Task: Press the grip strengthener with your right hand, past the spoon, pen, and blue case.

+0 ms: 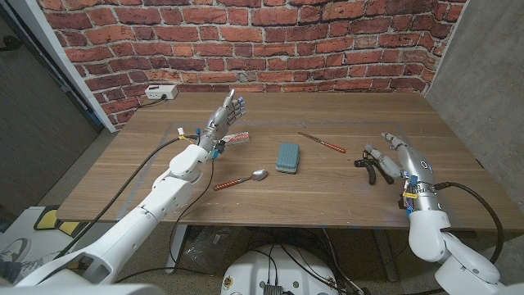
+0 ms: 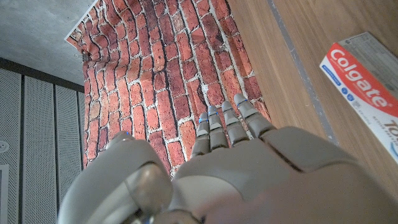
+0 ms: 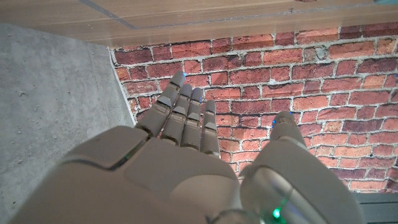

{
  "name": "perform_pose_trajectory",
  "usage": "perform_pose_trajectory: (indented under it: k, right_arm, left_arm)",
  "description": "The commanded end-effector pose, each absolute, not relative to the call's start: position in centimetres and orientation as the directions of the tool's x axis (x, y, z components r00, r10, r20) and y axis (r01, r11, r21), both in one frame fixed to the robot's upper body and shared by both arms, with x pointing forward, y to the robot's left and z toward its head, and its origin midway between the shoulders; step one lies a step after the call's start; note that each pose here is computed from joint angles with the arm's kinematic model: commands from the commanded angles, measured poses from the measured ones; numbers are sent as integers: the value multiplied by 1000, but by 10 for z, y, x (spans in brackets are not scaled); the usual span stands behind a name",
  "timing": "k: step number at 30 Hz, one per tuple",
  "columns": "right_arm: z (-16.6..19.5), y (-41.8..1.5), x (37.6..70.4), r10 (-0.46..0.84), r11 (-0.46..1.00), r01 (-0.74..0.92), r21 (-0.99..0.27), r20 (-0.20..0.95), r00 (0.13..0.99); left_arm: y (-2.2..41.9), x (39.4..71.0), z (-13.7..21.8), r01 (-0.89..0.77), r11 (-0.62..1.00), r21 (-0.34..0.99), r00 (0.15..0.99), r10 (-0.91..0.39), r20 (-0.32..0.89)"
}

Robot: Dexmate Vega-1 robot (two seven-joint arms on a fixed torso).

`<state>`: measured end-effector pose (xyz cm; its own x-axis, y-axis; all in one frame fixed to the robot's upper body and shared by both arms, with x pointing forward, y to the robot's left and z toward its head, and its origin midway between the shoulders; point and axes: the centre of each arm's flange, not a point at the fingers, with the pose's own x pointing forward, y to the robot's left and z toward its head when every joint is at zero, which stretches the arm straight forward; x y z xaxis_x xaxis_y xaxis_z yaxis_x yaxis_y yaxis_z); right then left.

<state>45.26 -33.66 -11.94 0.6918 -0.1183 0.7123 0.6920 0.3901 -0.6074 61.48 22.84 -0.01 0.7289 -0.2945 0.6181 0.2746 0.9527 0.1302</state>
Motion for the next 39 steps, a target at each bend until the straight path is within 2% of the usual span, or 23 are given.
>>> perform_pose_trajectory:
  k: [1, 15, 24, 39]
  right_arm:
    - [-120, -330, 459, -170, 251, 700, -669, 681, 712]
    - [-139, -318, 469, -215, 200, 635, -746, 599, 771]
    - [-145, -314, 473, -265, 121, 615, -779, 572, 776]
    - [-142, -316, 475, -358, 73, 556, -828, 498, 790]
  left_arm:
    - [224, 616, 5, 290, 948, 131, 719, -307, 623]
    - [243, 616, -5, 297, 944, 142, 726, -319, 610]
    - [253, 605, -13, 287, 947, 145, 721, -313, 618]
    - [255, 611, -20, 310, 943, 125, 721, -319, 615]
